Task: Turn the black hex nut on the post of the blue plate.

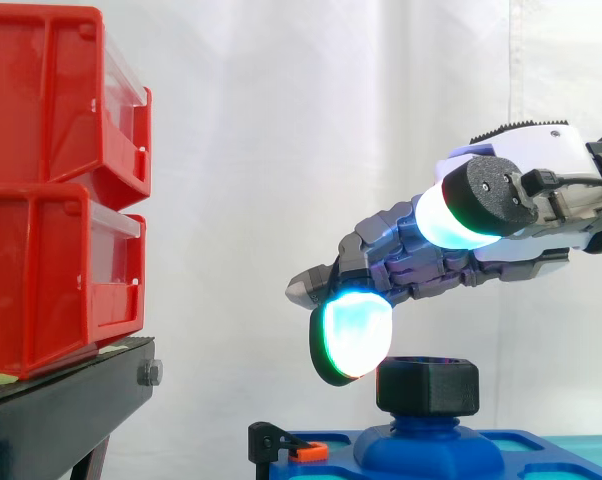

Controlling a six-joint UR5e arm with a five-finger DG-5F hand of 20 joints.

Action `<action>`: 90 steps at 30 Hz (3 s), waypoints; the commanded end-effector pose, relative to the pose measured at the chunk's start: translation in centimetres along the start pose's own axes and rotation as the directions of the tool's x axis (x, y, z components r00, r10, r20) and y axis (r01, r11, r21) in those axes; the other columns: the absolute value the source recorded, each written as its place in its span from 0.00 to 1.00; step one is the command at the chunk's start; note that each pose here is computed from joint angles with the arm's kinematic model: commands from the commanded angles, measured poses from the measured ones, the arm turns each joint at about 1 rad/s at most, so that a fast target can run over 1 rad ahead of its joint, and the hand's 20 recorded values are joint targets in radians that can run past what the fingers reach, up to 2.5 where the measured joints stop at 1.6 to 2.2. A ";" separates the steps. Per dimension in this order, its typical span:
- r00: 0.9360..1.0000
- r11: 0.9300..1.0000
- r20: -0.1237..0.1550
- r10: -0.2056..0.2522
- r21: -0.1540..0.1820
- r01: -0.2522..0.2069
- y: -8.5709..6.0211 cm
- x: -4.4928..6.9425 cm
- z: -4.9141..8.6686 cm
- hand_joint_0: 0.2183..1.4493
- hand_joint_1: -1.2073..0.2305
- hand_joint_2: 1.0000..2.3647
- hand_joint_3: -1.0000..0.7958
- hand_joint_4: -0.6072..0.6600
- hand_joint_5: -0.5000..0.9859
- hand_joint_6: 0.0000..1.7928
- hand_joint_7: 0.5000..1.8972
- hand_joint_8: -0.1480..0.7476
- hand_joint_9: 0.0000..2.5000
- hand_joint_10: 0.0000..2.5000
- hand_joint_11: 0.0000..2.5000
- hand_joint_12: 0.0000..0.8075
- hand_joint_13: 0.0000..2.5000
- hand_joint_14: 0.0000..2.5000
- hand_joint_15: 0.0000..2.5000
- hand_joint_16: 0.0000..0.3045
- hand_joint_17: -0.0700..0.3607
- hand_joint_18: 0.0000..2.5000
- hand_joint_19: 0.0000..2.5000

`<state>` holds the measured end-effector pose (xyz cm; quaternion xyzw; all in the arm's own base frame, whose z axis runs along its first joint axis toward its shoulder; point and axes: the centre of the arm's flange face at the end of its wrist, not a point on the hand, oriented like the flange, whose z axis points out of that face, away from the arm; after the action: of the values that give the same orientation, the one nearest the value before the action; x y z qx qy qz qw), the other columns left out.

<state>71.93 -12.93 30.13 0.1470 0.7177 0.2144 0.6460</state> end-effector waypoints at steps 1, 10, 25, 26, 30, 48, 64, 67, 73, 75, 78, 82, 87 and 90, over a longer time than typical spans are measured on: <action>1.000 1.000 0.006 0.000 0.000 0.000 -0.8 -0.5 -0.3 0.23 0.67 0.00 0.28 0.71 0.22 0.28 0.43 0.44 0.05 0.00 0.00 0.43 0.00 0.00 0.00 0.16 0.42 0.00 0.06; 1.000 1.000 0.000 0.002 -0.011 -0.002 -2.1 -1.2 -0.9 0.23 0.67 0.00 0.28 0.71 0.22 0.28 0.43 0.44 0.06 0.00 0.00 0.43 0.00 0.00 0.00 0.16 0.42 0.00 0.06; 1.000 1.000 -0.008 0.003 -0.026 -0.003 -4.0 -2.2 -1.9 0.23 0.67 0.00 0.28 0.71 0.22 0.28 0.43 0.44 0.06 0.00 0.00 0.43 0.00 0.00 0.00 0.16 0.42 0.00 0.06; 1.000 1.000 -0.008 0.002 -0.029 -0.003 -3.9 -2.3 -1.9 0.23 0.67 0.00 0.28 0.71 0.22 0.28 0.43 0.44 0.06 0.00 0.00 0.43 0.00 0.00 0.00 0.16 0.42 0.00 0.06; 1.000 0.999 -0.011 0.004 -0.035 -0.005 -4.2 -2.4 -2.1 0.23 0.67 0.00 0.28 0.71 0.22 0.28 0.43 0.44 0.06 0.00 0.00 0.43 0.00 0.00 0.00 0.16 0.42 0.00 0.06; 0.999 0.997 0.024 -0.021 -0.071 0.022 -2.1 -3.8 -0.9 0.23 0.67 0.00 0.28 0.71 0.22 0.28 0.42 0.44 0.06 0.00 0.00 0.43 0.00 0.00 0.00 0.16 0.42 0.00 0.06; 0.999 1.000 0.038 -0.025 -0.004 0.025 1.5 -1.5 0.9 0.23 0.67 0.00 0.28 0.71 0.22 0.28 0.40 0.44 0.06 0.00 0.00 0.43 0.00 0.00 0.00 0.16 0.42 0.00 0.06; 1.000 1.000 0.007 -0.013 0.007 0.013 1.4 0.3 1.3 0.23 0.67 0.00 0.28 0.71 0.22 0.28 0.41 0.44 0.06 0.00 0.00 0.44 0.00 0.00 0.00 0.16 0.42 0.00 0.06; 1.000 1.000 -0.007 0.015 0.006 -0.015 1.1 1.4 1.7 0.23 0.67 0.00 0.28 0.71 0.22 0.28 0.41 0.44 0.06 0.00 0.00 0.43 0.00 0.00 0.00 0.16 0.42 0.00 0.06; 1.000 1.000 -0.009 0.017 0.005 -0.017 1.2 1.5 1.7 0.23 0.67 0.00 0.28 0.71 0.22 0.28 0.41 0.44 0.06 0.00 0.00 0.43 0.00 0.00 0.00 0.16 0.42 0.00 0.06; 1.000 1.000 -0.009 0.017 0.003 -0.017 1.2 1.4 1.7 0.23 0.67 0.00 0.28 0.71 0.22 0.28 0.41 0.44 0.06 0.00 0.00 0.43 0.00 0.00 0.00 0.16 0.42 0.00 0.06; 1.000 1.000 -0.013 0.017 0.002 -0.017 1.0 1.3 1.6 0.23 0.67 0.00 0.28 0.71 0.22 0.28 0.41 0.44 0.06 0.00 0.00 0.43 0.00 0.00 0.00 0.16 0.42 0.00 0.06; 1.000 1.000 -0.018 0.017 -0.004 -0.017 0.6 1.1 1.4 0.23 0.67 0.00 0.28 0.71 0.22 0.28 0.41 0.44 0.06 0.00 0.00 0.43 0.00 0.00 0.00 0.16 0.42 0.00 0.06; 1.000 1.000 -0.015 0.017 -0.005 -0.017 0.4 1.0 1.4 0.23 0.66 0.00 0.28 0.71 0.22 0.28 0.41 0.44 0.06 0.00 0.00 0.43 0.00 0.00 0.00 0.16 0.41 0.00 0.06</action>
<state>73.15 -11.66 29.31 0.1503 0.7217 0.2221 0.6382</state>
